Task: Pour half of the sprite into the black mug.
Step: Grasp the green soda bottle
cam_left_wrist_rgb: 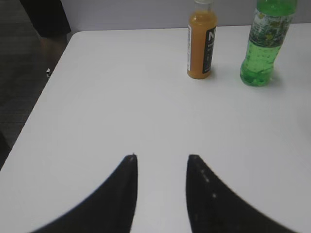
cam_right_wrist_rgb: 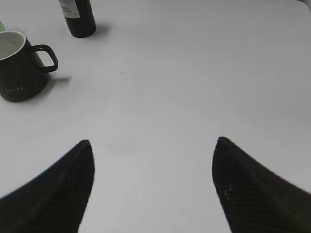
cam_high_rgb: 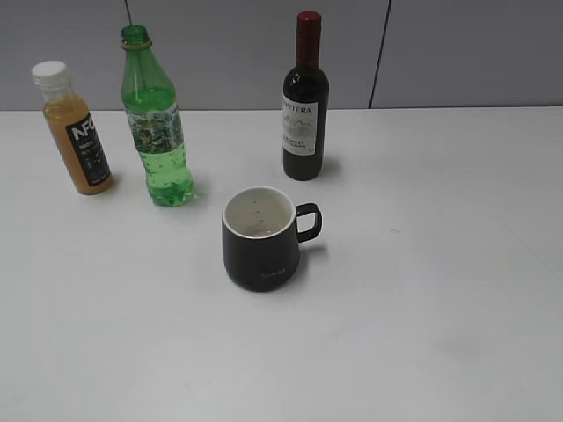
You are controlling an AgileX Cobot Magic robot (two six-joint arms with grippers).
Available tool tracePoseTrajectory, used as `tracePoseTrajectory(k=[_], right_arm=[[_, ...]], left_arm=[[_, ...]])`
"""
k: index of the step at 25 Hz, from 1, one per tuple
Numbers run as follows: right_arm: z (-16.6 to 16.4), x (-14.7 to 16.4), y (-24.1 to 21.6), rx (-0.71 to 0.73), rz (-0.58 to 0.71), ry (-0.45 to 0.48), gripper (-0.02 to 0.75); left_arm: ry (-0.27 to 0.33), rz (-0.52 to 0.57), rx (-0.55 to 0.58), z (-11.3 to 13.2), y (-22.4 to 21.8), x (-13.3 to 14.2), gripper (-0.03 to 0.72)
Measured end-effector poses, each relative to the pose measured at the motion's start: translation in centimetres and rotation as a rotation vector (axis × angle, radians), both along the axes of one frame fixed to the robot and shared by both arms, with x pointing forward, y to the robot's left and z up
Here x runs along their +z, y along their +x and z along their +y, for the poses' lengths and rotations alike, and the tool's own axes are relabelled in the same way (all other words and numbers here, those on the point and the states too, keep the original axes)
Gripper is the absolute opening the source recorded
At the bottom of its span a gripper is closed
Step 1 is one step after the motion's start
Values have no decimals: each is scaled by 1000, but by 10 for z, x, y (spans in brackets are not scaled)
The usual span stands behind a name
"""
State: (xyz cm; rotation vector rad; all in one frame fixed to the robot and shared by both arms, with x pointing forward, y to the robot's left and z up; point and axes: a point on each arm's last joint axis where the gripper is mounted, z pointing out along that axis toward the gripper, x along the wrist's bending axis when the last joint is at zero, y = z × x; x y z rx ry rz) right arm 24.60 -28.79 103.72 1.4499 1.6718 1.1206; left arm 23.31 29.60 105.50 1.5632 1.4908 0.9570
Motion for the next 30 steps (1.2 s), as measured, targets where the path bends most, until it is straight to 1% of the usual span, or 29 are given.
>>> tracePoseTrajectory(k=[26,27,28,29,30], right_arm=[[0,0,0,1,1,1,573],[0,0,0,1,1,1,573],[0,0,0,1,1,1,573],[0,0,0,1,1,1,573],[0,0,0,1,1,1,573]], left_arm=[[-1,0,0,0,0,0,269],[-3,0,-2,0,0,0,282],[-7,0,-5,-1,0,0,318],[-18,-2,-12,-2,0,0,370],[-33,-5,-22,-3,0,0,457]])
